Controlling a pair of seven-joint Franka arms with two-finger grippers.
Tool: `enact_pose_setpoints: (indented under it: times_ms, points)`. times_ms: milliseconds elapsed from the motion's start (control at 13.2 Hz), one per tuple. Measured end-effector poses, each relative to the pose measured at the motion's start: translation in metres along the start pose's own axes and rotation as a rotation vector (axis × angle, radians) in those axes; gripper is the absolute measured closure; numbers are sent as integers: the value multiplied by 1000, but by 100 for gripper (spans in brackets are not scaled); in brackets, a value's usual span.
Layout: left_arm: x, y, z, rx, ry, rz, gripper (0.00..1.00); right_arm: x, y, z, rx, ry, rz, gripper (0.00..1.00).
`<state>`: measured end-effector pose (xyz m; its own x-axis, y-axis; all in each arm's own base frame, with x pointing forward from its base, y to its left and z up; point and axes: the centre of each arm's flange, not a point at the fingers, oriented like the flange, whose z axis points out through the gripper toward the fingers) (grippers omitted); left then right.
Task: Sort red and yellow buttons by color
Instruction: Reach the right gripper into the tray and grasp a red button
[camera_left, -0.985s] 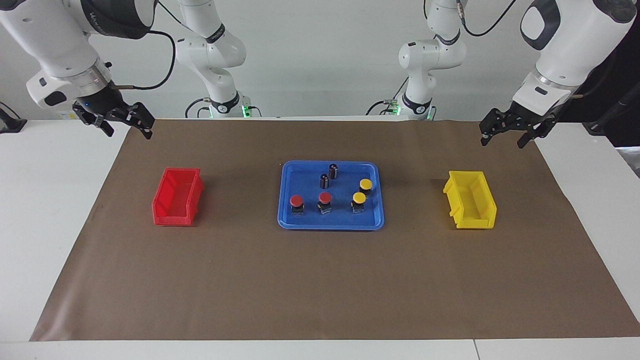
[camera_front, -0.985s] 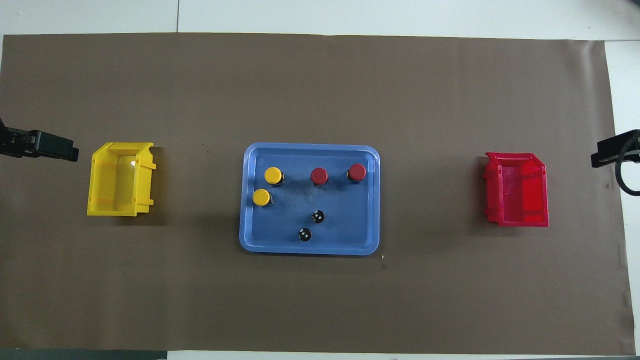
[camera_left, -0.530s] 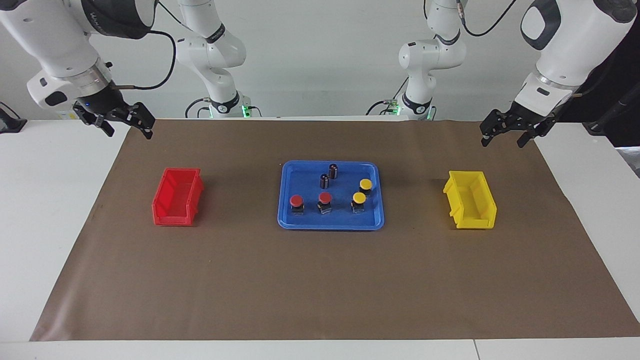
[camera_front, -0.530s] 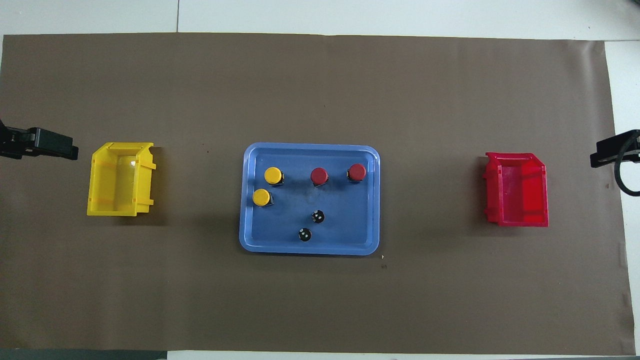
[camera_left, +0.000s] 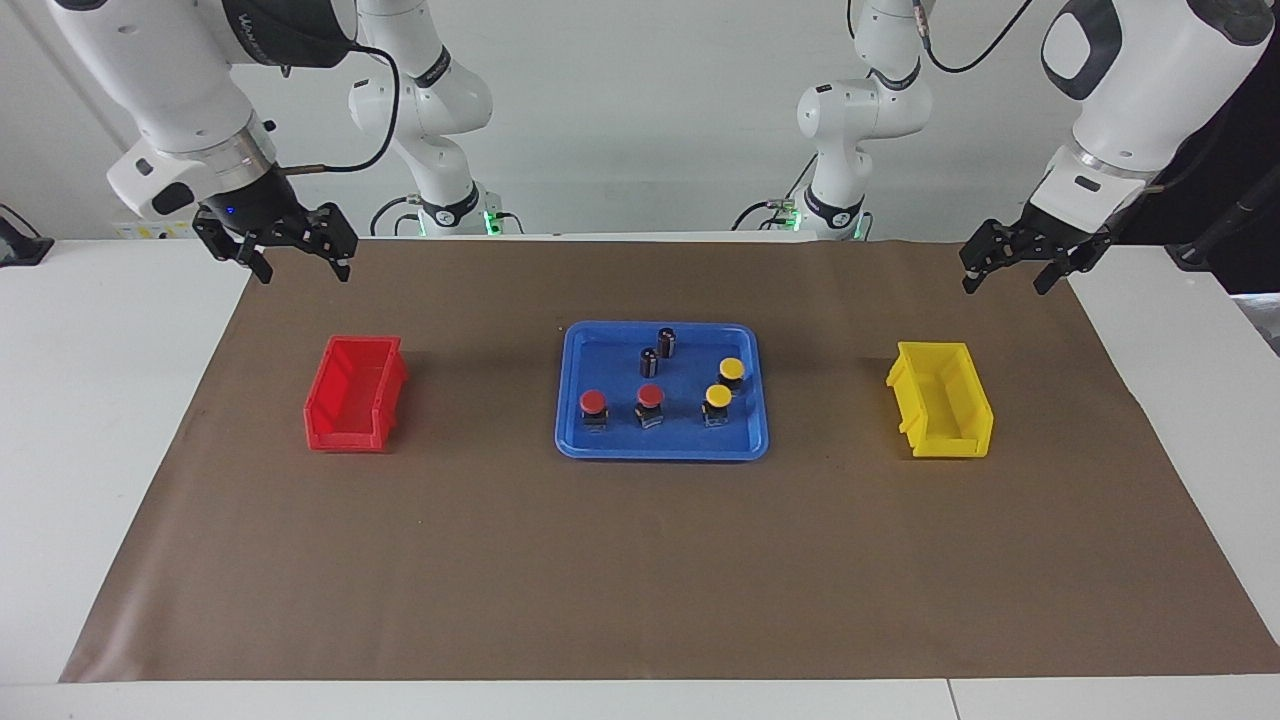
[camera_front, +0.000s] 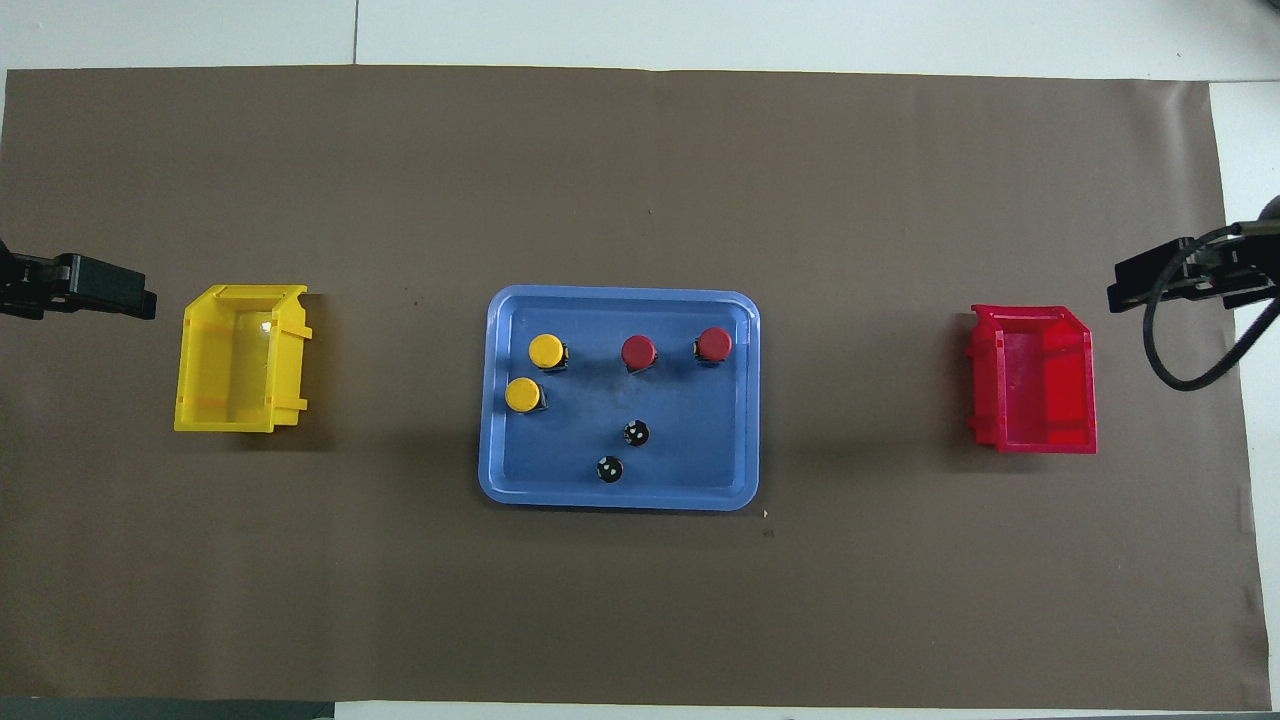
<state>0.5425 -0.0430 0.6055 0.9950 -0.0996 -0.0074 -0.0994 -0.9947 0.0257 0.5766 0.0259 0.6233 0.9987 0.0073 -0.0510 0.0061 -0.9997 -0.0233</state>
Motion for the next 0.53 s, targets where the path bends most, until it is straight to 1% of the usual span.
enact_pose_setpoints:
  times_ms: [152,303,379,530]
  points:
    - [0,10,0,1,-2,19,0,37,-57,20,14,2,7,4]
    - [0,17,1,1,-3,30,0,64,-140,52,8,39,27,4]
    - [0,16,1,1,-3,28,0,67,-183,71,8,54,31,4]
    - [0,14,1,1,-3,24,0,62,-246,117,7,62,50,4]
